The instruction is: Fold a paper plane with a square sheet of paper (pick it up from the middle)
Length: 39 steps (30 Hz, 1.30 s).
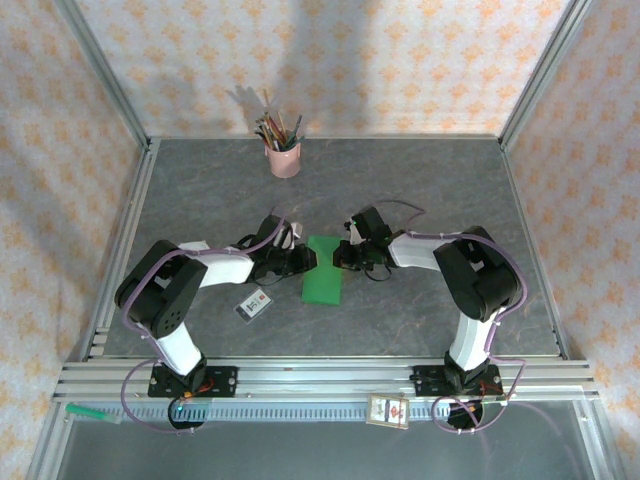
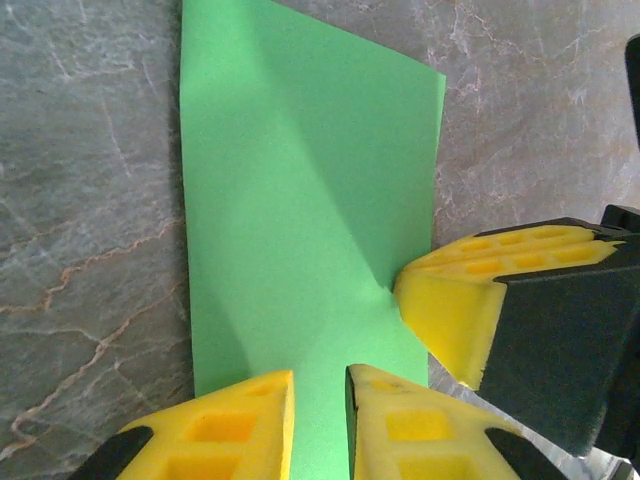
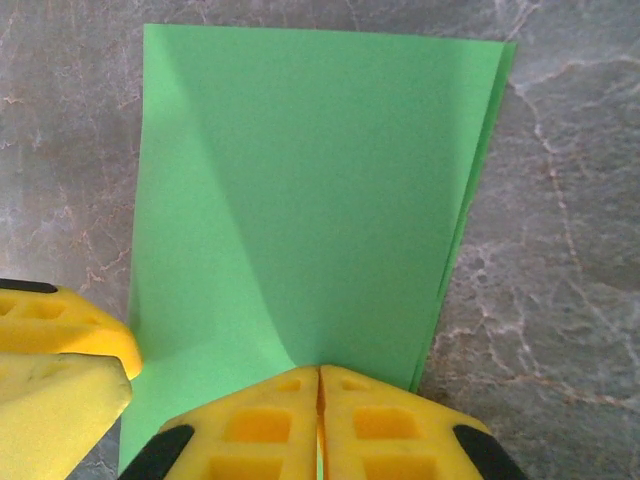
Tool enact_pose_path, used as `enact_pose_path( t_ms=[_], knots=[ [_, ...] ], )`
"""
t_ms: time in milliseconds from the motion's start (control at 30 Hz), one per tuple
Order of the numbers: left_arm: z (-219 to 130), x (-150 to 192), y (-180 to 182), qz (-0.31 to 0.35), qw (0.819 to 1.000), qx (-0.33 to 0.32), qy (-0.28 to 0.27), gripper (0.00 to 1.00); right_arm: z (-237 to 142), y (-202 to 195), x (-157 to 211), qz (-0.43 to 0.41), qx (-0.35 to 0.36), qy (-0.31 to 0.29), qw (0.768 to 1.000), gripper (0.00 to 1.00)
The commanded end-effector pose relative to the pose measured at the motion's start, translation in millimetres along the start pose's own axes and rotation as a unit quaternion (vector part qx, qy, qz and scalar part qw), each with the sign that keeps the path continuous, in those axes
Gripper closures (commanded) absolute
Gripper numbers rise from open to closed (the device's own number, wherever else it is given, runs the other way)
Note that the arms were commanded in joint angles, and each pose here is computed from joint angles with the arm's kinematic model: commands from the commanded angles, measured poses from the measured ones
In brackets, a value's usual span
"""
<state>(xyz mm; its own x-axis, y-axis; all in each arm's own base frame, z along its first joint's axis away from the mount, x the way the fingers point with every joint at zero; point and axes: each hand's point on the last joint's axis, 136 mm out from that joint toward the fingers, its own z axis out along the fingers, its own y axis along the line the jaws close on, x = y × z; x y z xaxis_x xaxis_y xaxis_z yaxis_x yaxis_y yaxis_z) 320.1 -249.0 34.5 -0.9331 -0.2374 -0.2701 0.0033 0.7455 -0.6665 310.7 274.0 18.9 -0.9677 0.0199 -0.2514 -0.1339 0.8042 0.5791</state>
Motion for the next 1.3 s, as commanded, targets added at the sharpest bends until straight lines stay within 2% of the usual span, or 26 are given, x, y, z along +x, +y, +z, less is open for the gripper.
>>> enact_pose_path(
  t_ms=[0,433,800,1000,1267],
  knots=[
    [6,2,10,0.001,1.0,-0.019,-0.005,0.77,5,-49,22,0.023,0.093,0.034,0.995,0.9],
    [12,12,30,0.0,0.999,-0.047,0.007,0.77,0,-38,12,0.014,0.084,0.025,0.996,0.87],
    [18,23,51,0.0,0.996,-0.086,0.022,0.78,-32,-5,-5,-0.028,0.049,-0.01,0.998,0.71],
    [20,23,52,0.006,0.995,-0.091,0.026,0.78,-57,-3,4,-0.054,0.048,-0.041,0.997,0.67],
    [19,18,51,0.016,0.994,-0.108,0.019,0.79,-66,-5,50,-0.048,0.045,-0.009,0.998,0.64]
  ],
)
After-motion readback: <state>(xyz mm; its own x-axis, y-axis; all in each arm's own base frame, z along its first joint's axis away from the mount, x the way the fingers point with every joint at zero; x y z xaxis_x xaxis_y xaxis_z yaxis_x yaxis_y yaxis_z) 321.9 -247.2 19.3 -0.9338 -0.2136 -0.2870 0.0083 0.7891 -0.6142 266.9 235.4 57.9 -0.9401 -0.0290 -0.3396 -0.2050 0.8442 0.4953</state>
